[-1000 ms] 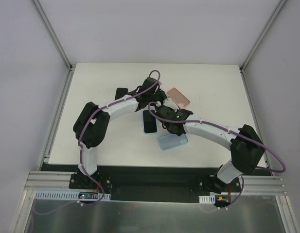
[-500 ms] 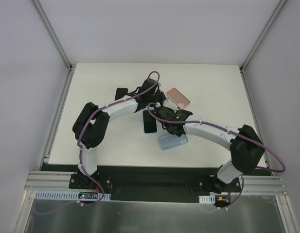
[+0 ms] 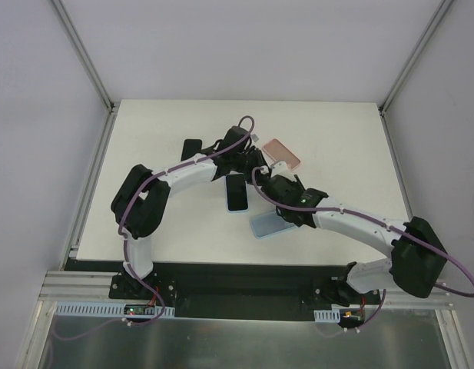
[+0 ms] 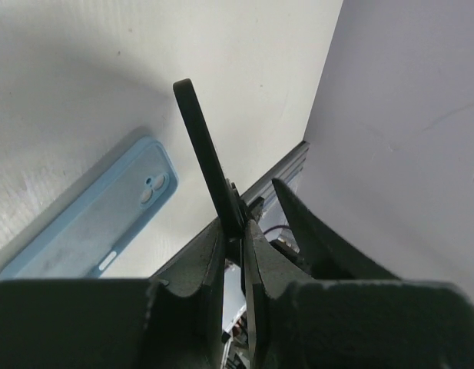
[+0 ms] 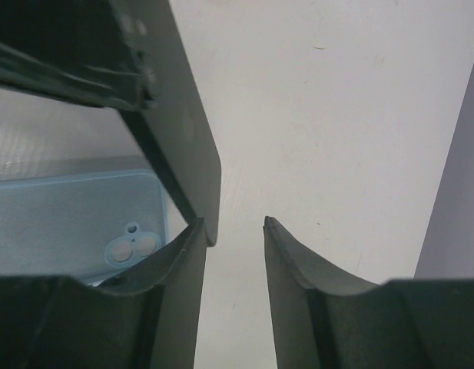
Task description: Put the phone into the phone case
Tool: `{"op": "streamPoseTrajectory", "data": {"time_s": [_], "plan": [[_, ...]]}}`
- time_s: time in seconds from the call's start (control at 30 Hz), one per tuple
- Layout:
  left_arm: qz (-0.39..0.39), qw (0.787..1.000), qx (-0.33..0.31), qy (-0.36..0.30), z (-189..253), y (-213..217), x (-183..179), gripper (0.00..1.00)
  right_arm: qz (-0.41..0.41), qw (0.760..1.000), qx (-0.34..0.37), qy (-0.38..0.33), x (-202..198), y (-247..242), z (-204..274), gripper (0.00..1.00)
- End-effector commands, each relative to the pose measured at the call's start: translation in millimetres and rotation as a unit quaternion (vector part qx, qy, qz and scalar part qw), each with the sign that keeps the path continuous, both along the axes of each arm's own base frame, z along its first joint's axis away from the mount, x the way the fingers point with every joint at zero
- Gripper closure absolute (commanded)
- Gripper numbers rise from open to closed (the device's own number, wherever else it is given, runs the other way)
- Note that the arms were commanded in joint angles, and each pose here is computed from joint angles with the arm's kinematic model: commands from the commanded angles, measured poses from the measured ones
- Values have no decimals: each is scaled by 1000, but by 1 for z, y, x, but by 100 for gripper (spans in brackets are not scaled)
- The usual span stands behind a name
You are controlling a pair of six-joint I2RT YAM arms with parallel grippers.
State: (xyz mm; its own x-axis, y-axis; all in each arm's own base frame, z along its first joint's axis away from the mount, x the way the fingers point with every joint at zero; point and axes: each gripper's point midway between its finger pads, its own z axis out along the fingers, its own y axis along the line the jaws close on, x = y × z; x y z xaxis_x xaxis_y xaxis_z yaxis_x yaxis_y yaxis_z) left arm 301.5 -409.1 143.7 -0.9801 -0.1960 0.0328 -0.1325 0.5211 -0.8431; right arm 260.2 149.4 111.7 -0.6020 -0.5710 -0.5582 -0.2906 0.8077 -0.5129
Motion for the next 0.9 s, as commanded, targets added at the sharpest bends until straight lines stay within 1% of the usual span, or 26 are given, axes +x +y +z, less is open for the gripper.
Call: {"op": "streamPoseTrajectory", "data": {"time_s": [0.0, 0.13, 0.3, 0.33, 0.4, 0.53, 0.73, 0.87], "plan": [[-27, 997, -60, -50, 62, 10, -8, 100, -14, 998, 50, -43, 6, -9, 14, 61], [-30, 997, -58, -49, 62, 15, -10, 100, 3, 994, 85, -64, 6, -10, 29, 55], [-39, 996, -68, -51, 70, 18, -12, 100, 81, 988, 112, -73, 5, 7, 31, 52], [-40, 996, -63, -43, 69, 20, -15, 100, 92, 985, 119, -81, 4, 8, 35, 51], [-40, 996, -64, -44, 73, 22, -16, 100, 123, 980, 128, -87, 1, 13, 36, 47], [-39, 996, -67, -36, 77, 24, -19, 100, 144, 978, 118, -98, 2, 12, 38, 44], [-36, 996, -73, -38, 87, 24, -19, 100, 180, 974, 110, -83, -2, 23, 33, 44], [-34, 996, -70, -37, 87, 24, -18, 100, 186, 973, 110, -83, -2, 28, 34, 44]]}}
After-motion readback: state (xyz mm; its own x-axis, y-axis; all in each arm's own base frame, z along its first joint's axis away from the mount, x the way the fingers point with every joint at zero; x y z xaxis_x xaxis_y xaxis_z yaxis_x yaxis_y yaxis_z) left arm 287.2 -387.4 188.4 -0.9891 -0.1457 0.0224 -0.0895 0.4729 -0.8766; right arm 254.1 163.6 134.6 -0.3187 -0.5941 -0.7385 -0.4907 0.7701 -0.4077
